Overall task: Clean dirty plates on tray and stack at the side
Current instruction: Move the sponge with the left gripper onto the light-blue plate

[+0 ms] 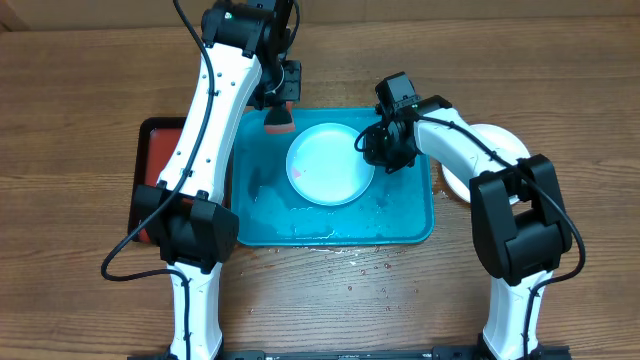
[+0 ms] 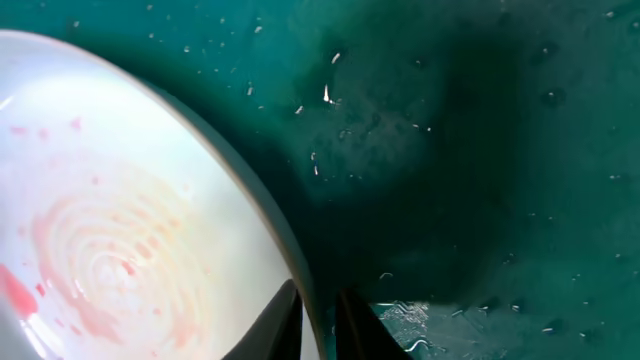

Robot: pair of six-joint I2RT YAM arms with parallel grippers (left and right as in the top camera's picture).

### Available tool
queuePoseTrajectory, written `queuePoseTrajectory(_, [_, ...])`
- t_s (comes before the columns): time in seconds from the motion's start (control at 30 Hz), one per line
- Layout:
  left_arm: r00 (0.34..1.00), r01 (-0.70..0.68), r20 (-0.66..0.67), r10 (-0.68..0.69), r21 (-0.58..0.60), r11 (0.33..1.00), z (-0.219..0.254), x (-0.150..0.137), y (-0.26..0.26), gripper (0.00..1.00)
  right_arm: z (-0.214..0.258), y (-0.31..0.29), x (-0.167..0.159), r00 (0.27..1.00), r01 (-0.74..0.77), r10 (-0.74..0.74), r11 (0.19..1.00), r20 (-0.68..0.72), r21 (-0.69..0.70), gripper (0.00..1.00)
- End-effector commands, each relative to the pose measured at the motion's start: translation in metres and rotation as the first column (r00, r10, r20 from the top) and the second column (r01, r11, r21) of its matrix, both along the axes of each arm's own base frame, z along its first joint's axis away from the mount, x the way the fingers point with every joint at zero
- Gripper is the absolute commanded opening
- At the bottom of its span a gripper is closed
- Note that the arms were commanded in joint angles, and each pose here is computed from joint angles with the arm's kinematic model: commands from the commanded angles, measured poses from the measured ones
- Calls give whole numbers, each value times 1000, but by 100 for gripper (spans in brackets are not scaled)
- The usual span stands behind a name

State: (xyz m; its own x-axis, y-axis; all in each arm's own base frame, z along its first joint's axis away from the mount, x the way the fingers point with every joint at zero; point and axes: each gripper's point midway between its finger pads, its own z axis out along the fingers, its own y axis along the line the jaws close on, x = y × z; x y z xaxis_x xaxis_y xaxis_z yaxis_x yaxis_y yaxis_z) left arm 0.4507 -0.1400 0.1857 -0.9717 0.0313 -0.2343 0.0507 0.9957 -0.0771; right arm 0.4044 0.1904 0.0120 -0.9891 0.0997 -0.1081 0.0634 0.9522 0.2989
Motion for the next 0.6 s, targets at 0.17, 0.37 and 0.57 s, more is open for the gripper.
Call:
queuePoseTrajectory(0.17, [997,33,-74,-32,14,999,-36,-9,-6,4,-1,4,-4,992,112,-111,993,-57,25,4])
queuePoseTrajectory(0.37, [989,95,-111,-94,0,996,-86,-12,-15,4,-4,16,-11,995,84,-82,996,-58,22,4])
queuePoseTrajectory(0.57, [964,231,-113,-239,-84,969,-126,-22,-41,4,-6,32,-18,998,44,-43,999,-56,18,4])
